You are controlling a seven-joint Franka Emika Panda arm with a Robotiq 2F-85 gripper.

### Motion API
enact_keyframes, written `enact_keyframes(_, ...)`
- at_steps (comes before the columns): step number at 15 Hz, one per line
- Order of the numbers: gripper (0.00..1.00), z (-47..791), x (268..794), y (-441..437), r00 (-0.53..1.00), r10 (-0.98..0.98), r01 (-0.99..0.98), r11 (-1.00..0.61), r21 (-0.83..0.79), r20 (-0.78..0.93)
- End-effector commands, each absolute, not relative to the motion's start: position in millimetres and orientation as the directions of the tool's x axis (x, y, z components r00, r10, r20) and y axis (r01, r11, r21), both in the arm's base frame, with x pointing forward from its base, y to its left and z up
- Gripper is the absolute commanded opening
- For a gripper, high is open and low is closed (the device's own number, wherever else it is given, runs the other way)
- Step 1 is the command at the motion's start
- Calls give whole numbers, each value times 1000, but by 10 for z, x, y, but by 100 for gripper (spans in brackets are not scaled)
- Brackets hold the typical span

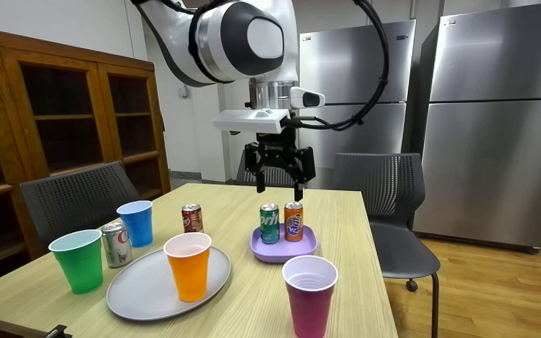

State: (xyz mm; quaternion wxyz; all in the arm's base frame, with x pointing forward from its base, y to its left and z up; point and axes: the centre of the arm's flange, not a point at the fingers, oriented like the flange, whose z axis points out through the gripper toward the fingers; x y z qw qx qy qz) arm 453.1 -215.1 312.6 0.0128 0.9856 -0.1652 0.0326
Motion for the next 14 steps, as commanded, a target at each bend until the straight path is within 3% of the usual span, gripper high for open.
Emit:
enact_keyframes(1, 100, 3233, 4193, -2156, 924, -375, -379, -925, 41, 73)
enact_keyframes(14, 100, 2968, 3786, -2314, 876, -480, -482, -874, 59, 41)
